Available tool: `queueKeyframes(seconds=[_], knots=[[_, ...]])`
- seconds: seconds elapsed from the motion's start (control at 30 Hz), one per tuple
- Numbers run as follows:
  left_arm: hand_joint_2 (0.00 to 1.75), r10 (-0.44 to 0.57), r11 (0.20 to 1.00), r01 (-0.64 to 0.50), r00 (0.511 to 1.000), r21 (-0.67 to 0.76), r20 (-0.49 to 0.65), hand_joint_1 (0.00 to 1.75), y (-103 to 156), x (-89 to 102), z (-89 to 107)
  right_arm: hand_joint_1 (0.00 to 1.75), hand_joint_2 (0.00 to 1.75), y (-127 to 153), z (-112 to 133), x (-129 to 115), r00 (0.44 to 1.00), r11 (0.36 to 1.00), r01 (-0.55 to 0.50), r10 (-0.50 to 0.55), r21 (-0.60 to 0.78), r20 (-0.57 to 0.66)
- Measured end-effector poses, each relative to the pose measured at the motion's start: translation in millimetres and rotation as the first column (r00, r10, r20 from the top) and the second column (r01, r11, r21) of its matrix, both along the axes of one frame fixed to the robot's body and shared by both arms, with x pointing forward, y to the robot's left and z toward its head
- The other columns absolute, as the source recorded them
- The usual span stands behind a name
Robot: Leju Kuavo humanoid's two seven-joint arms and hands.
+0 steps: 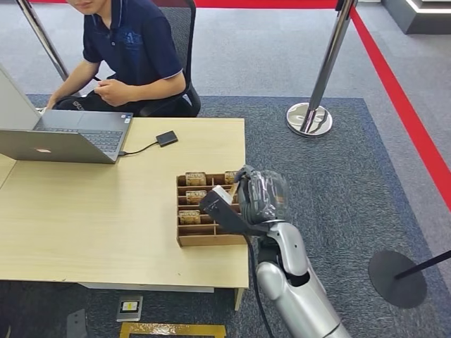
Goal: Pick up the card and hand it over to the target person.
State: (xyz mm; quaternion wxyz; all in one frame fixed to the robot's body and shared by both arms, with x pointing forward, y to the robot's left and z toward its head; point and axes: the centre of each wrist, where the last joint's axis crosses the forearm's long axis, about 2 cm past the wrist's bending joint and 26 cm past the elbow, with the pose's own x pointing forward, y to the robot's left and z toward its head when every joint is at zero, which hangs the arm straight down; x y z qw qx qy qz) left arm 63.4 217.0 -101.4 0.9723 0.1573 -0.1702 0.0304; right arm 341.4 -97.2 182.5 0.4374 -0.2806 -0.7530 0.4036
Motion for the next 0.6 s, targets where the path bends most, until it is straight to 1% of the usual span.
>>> queueKeyframes(seconds=[0.1,0.23,0.43,0.6], knots=[[0.00,-0.015,1.000,0.015,1.000,0.005,-0.002,0.00,0.0,1.0,0.2,1.70,1.75,10.9,12.1,16.5,1.000,1.000,-0.026,0.026,-0.002,-0.008],[0.00,-0.022,1.000,0.022,1.000,0.006,-0.005,0.00,0.5,3.2,0.5,1.72,1.75,19.4,19.0,25.1,0.999,0.999,-0.048,0.048,-0.001,-0.016],[0.00,-0.033,0.999,0.033,0.999,0.017,-0.003,0.00,1.1,8.5,1.4,1.75,1.75,48.4,44.6,49.0,0.989,0.993,-0.118,0.116,-0.013,-0.096],[0.00,-0.039,0.999,0.039,0.999,0.015,-0.003,0.00,-0.2,9.7,1.7,1.75,1.75,55.0,50.9,53.9,0.985,0.992,-0.120,0.115,-0.028,-0.131]])
